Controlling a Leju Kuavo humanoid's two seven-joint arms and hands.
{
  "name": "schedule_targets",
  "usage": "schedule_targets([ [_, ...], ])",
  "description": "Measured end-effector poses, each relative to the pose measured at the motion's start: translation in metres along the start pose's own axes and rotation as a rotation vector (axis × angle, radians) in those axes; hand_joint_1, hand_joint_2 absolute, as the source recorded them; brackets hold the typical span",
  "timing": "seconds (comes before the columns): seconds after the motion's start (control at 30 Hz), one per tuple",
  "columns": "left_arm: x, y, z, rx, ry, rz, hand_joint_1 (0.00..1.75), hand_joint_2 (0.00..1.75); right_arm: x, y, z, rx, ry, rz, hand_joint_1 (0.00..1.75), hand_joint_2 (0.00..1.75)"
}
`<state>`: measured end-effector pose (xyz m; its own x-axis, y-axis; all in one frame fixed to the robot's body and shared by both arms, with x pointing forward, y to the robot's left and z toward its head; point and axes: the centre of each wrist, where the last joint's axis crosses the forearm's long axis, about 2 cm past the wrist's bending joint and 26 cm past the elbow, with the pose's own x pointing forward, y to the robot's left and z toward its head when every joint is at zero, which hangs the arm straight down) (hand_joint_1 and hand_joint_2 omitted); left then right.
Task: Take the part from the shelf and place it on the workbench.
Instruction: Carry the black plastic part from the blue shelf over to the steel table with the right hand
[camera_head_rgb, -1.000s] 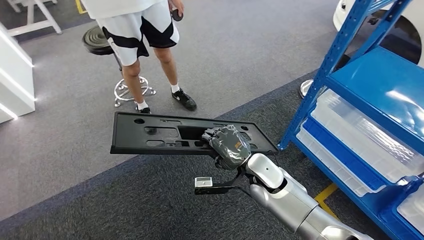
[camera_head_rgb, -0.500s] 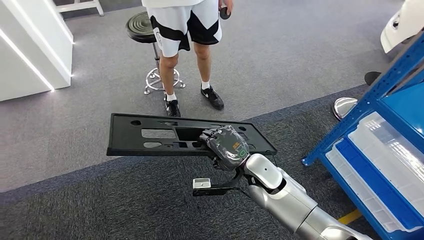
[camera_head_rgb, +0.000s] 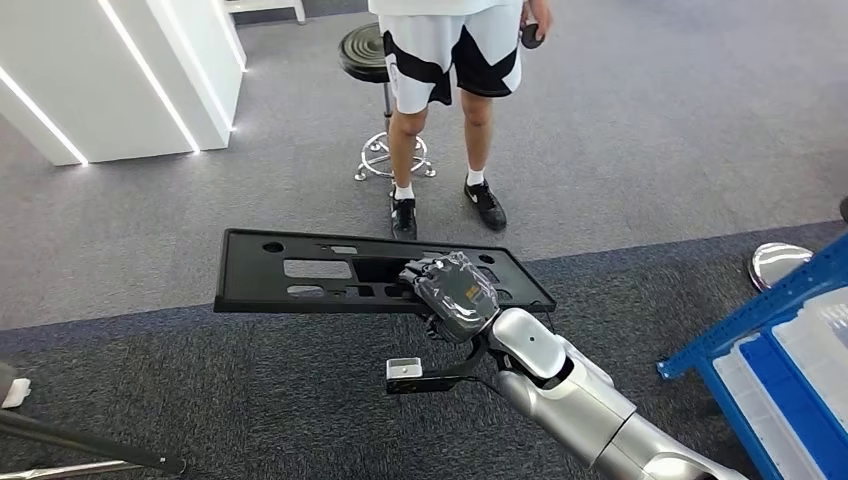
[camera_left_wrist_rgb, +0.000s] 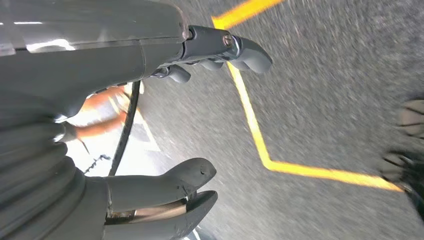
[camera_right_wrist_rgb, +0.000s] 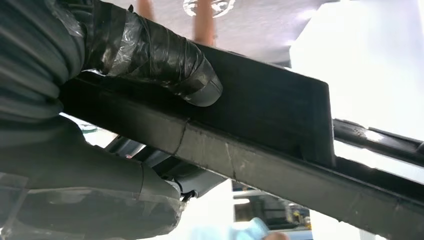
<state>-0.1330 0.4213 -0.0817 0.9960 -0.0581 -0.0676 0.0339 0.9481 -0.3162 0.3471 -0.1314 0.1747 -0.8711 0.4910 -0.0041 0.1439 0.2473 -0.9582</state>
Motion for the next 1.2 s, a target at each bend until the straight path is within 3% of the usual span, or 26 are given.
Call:
schedule_targets([
  [0.6,-0.001,-0.008,-0.005,0.018,0.002,0.006,0.0,1.75,0.0,-0.002,0.0,0.037,-0.015,0.011,1.75,1.75],
  [1.2,-0.002,-0.017,-0.01,-0.007,0.003,-0.002,0.0,1.75,0.014,-0.016,-0.021,0.054,-0.077,0.027,1.75,1.75],
])
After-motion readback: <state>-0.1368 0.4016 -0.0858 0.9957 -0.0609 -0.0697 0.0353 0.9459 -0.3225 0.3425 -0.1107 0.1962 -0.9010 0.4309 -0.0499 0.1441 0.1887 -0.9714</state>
